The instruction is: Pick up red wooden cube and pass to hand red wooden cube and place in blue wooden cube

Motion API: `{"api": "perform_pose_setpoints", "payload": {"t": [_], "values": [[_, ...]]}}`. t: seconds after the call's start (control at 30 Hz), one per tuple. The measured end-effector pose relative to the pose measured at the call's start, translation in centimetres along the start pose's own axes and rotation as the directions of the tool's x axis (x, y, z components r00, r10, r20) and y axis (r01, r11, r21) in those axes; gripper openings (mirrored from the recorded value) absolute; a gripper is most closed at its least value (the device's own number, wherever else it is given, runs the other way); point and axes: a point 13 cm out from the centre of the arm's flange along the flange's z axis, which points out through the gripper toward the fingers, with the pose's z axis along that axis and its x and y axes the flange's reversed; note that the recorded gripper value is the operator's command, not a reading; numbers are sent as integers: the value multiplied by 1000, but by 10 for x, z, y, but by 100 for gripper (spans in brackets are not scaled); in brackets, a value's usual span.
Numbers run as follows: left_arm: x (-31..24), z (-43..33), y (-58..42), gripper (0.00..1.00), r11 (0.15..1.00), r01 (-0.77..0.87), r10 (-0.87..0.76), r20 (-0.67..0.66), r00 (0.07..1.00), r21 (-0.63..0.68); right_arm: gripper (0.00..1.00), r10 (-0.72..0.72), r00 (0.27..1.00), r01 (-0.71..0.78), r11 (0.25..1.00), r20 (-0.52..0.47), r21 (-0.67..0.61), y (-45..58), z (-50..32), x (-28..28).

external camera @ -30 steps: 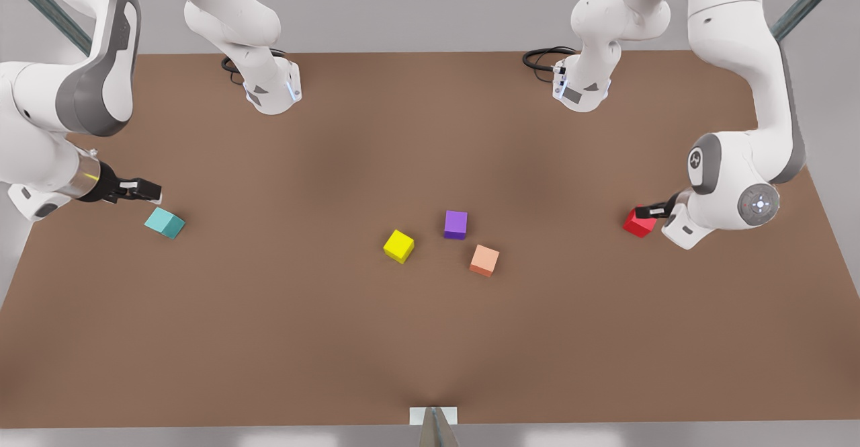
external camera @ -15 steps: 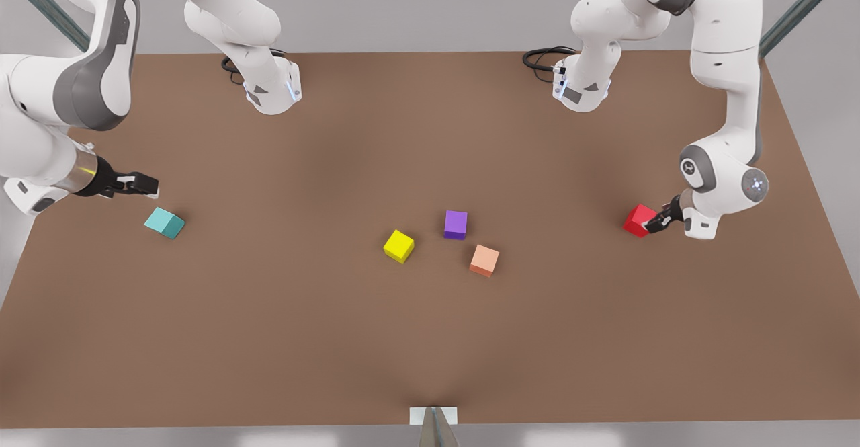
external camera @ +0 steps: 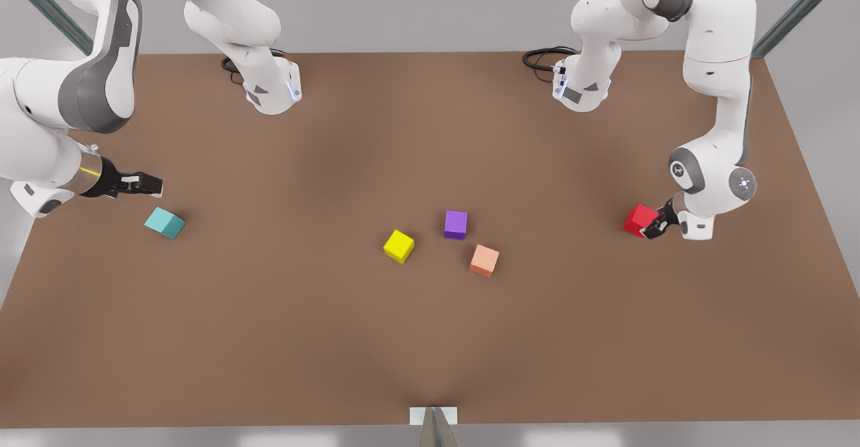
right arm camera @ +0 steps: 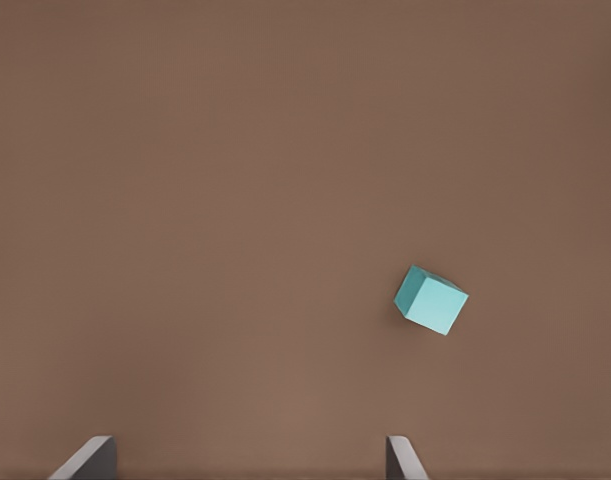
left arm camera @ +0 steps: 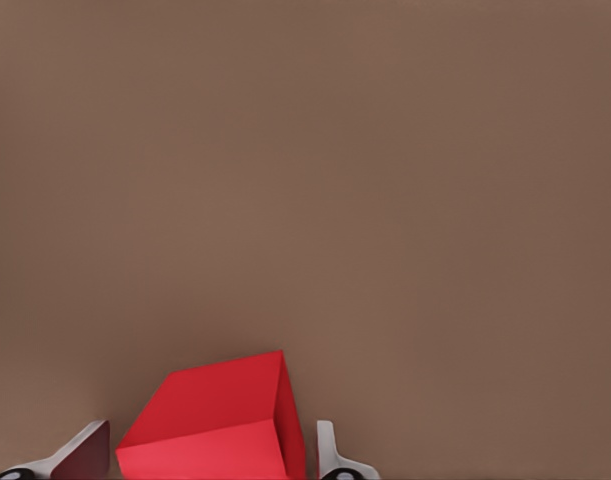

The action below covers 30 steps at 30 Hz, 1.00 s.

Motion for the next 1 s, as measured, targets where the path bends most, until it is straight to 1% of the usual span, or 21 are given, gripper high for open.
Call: {"api": "perform_pose_setpoints", "payload": {"t": [0.37,0.73,0.77,0.8,0.83,1.0], "values": [[6,21,4,100,997,78,-78,-16,997,-29,100,-3,1000,3,1000,-4,-1,0,2,0],[19,36,6,100,993,109,-111,-37,993,-55,100,-8,1000,8,1000,-5,-1,3,2,0],[19,37,7,98,992,112,-114,-35,993,-57,100,-9,1000,9,1000,-6,-1,3,2,0],[17,37,6,81,992,114,-116,-31,993,-56,100,-9,1000,9,1000,-6,-1,3,2,0],[16,37,6,71,992,117,-119,-26,993,-54,100,-10,1000,10,1000,-6,0,3,2,0],[15,29,-13,70,993,113,-113,-4,994,-29,100,-17,1000,17,1000,-11,1,7,4,1]]}}
